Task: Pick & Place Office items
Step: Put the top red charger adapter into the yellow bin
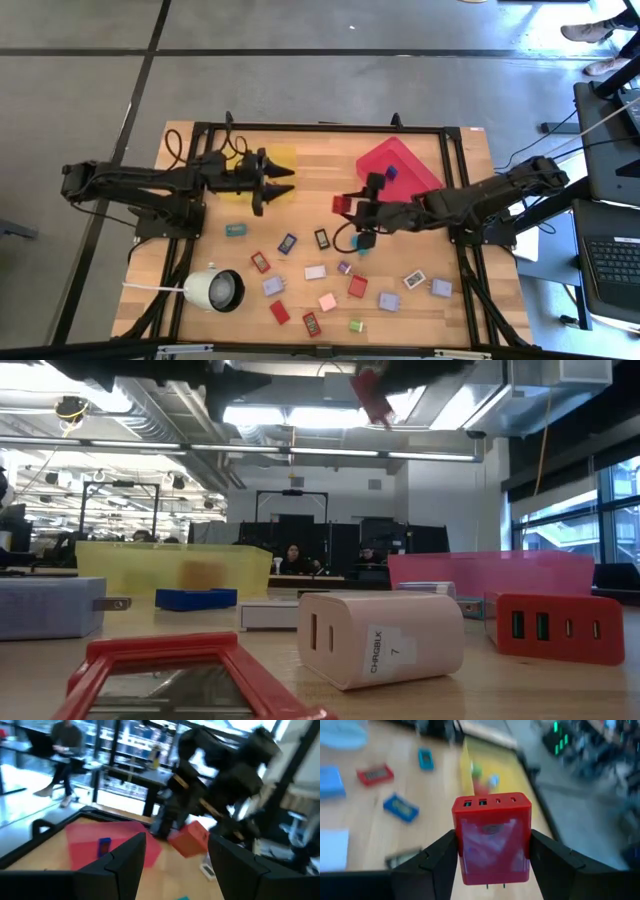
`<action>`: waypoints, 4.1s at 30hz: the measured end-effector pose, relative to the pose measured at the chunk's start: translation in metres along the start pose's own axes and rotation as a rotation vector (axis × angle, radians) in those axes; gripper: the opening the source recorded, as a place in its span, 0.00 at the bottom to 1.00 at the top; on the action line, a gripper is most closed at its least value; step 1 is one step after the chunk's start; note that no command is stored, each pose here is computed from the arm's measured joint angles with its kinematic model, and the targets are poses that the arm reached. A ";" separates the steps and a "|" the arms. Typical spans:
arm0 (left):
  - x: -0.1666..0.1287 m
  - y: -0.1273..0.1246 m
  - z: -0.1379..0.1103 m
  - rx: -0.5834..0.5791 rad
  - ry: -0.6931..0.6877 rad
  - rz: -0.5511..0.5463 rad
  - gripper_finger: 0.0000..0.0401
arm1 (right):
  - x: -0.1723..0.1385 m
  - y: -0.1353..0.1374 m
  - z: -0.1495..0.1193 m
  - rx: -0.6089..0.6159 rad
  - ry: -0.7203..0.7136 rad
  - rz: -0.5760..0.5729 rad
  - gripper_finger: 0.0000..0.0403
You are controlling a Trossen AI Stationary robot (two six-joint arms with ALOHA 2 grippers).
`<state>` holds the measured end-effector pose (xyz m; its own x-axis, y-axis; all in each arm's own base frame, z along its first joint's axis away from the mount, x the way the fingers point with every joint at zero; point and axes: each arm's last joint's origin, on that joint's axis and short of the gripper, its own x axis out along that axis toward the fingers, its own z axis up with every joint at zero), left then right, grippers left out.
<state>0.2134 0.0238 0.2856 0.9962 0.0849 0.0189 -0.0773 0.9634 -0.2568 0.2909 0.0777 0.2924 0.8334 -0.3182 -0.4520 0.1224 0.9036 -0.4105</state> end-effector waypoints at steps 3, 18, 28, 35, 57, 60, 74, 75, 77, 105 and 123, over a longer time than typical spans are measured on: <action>0.002 -0.009 -0.005 0.075 0.020 -0.033 0.55 | 0.004 -0.007 0.010 -0.021 -0.099 0.041 0.53; 0.023 -0.043 -0.029 1.012 -0.036 -0.111 0.62 | 0.026 -0.046 0.012 0.314 -0.231 0.565 0.53; 0.040 -0.045 -0.053 0.980 0.017 -0.190 0.62 | 0.073 -0.047 -0.015 0.584 -0.004 0.886 0.53; 0.051 -0.045 -0.065 0.857 0.072 -0.225 0.62 | 0.091 -0.039 -0.022 0.590 0.049 0.934 0.53; 0.075 -0.047 -0.072 0.663 0.232 -0.404 0.53 | 0.106 -0.038 -0.004 0.459 0.076 0.990 0.53; 0.075 -0.047 -0.072 0.667 0.231 -0.400 0.48 | 0.106 -0.038 -0.003 0.457 0.070 0.990 0.53; 0.075 -0.047 -0.073 0.709 0.225 -0.412 0.34 | 0.106 -0.038 -0.002 0.455 0.057 0.991 0.66; 0.075 -0.047 -0.072 0.709 0.224 -0.413 0.34 | 0.106 -0.038 -0.002 0.456 0.058 0.991 0.68; 0.075 -0.047 -0.072 0.707 0.224 -0.413 0.34 | 0.107 -0.040 -0.003 0.476 0.070 0.985 0.73; 0.023 0.022 -0.074 0.370 0.606 0.896 0.33 | -0.014 -0.094 -0.067 0.493 0.699 0.096 0.82; -0.014 0.078 -0.103 0.212 0.778 1.133 0.33 | -0.018 -0.035 -0.132 0.544 0.958 0.086 0.82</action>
<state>0.1975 0.0711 0.1659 0.1477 0.7426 -0.6533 -0.7834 0.4911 0.3811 0.2004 0.0142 0.2097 0.1169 -0.1267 -0.9850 0.5007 0.8641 -0.0517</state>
